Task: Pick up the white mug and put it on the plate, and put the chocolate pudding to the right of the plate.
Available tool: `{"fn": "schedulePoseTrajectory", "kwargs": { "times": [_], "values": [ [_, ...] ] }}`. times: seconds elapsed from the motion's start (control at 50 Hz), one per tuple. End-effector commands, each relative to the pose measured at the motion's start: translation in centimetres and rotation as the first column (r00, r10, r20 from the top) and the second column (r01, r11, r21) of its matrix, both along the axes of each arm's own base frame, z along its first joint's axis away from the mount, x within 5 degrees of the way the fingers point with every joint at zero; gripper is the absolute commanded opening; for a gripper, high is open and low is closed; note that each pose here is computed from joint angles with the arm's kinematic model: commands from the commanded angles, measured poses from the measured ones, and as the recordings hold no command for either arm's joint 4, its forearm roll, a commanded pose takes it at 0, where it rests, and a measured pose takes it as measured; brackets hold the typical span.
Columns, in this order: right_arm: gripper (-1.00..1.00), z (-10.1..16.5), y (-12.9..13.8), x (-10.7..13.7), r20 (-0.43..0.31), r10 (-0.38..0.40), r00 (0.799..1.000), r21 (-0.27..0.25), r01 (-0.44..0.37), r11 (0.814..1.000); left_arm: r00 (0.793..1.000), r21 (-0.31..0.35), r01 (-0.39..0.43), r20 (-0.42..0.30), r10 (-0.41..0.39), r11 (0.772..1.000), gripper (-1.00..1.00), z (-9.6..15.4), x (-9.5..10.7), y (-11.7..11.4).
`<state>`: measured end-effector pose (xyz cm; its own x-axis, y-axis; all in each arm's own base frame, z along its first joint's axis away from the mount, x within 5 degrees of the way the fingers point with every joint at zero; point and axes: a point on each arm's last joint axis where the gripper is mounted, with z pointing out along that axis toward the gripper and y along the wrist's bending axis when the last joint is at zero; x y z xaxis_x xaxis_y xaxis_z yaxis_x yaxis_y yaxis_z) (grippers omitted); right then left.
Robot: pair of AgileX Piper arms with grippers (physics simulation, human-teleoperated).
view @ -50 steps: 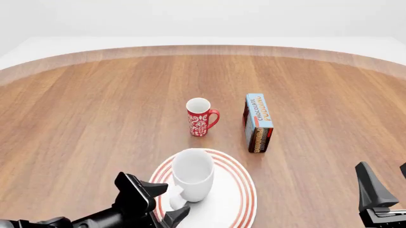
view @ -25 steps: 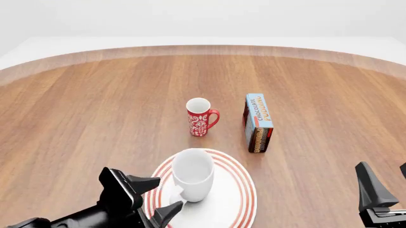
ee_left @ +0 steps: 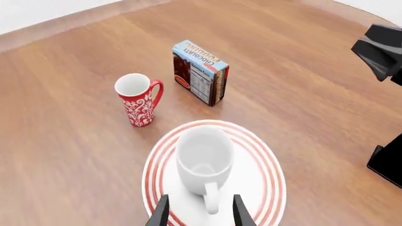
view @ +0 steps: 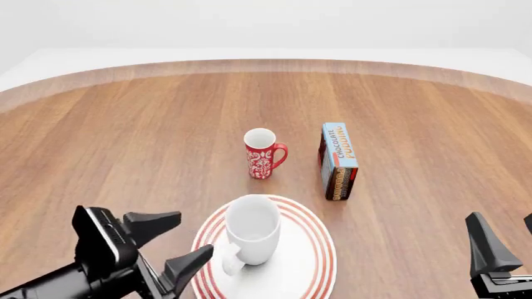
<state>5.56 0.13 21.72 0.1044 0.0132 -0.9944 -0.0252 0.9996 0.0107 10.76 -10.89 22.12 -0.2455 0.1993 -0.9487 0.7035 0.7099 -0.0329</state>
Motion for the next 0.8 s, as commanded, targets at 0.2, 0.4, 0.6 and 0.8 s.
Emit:
{"fn": "schedulePoseTrajectory", "kwargs": {
  "times": [0.2, 0.4, 0.6, 0.8],
  "values": [
    [1.00, 0.1, 0.0, 0.0, 0.002, 0.001, 1.000, -0.001, -0.001, 1.000, 0.967, -0.051, -0.198, 0.154, 0.204, 0.979, 1.00, 3.8, -2.1, 5.3],
    [1.00, 0.1, 0.0, 0.0, 0.003, 0.002, 1.000, -0.001, -0.002, 1.000, 0.923, -0.095, -0.320, 0.193, 0.333, 0.942, 1.00, 3.4, -2.9, 7.2],
    [1.00, 0.1, 0.0, 0.0, 0.005, 0.002, 1.000, -0.001, -0.002, 1.000, 0.825, -0.144, -0.504, 0.211, 0.524, 0.851, 1.00, 1.2, -3.0, 9.1],
    [1.00, 0.1, 0.0, 0.0, 0.004, 0.001, 1.000, -0.001, -0.001, 1.000, 0.738, -0.197, -0.602, 0.232, 0.633, 0.774, 1.00, 0.0, -3.5, 10.1]
  ]
}}
